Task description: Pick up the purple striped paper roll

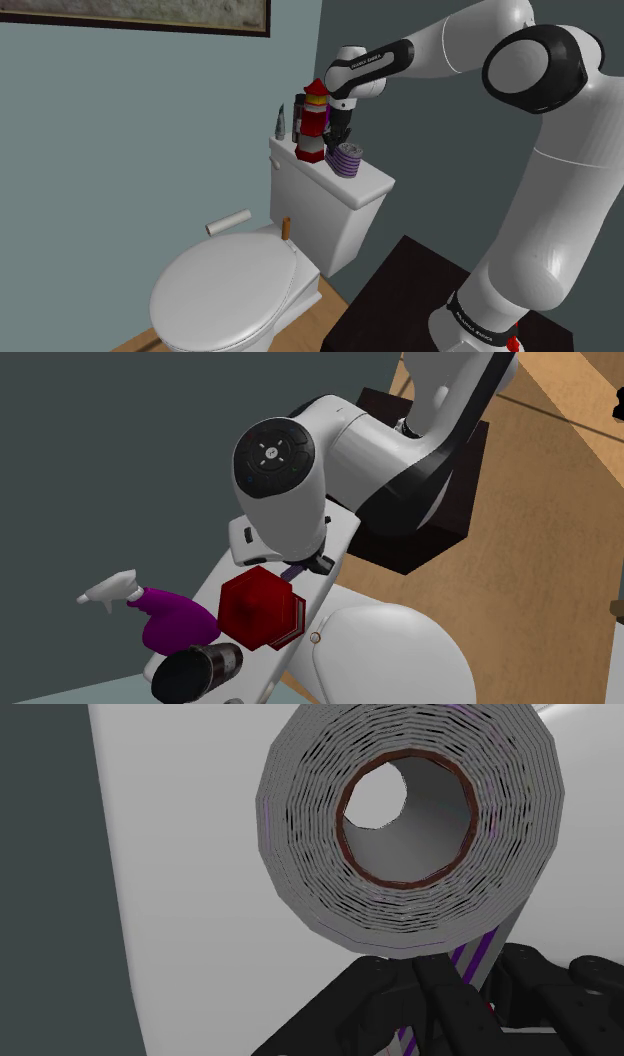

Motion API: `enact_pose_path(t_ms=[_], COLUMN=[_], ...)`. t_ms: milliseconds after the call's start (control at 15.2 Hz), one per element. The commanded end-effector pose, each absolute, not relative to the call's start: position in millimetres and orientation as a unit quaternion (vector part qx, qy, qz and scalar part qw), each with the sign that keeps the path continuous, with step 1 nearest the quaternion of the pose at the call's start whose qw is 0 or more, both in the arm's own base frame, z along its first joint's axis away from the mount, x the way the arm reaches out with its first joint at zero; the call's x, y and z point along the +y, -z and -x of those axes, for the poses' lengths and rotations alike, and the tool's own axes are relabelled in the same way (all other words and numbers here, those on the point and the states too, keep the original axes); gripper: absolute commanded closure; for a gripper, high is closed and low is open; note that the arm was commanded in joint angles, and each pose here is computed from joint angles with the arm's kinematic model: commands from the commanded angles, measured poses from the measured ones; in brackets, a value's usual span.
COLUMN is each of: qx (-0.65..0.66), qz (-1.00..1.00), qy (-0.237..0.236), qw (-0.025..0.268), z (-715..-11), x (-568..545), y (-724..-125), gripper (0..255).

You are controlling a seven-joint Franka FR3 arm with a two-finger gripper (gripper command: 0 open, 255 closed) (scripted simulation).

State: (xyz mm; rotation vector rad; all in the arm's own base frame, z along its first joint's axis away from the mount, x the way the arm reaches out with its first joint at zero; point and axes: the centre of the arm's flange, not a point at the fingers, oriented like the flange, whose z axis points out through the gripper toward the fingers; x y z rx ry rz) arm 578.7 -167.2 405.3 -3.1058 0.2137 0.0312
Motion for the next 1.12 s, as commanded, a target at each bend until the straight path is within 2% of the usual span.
enact_pose_path(t_ms=[0,1056], qx=[0.069,0.069], qz=[0.997,0.997], qy=[-0.011,-0.011], qw=[0.014,0.014], z=[-579,-579], x=[-167,-167], y=[-410,-485], gripper=[255,255])
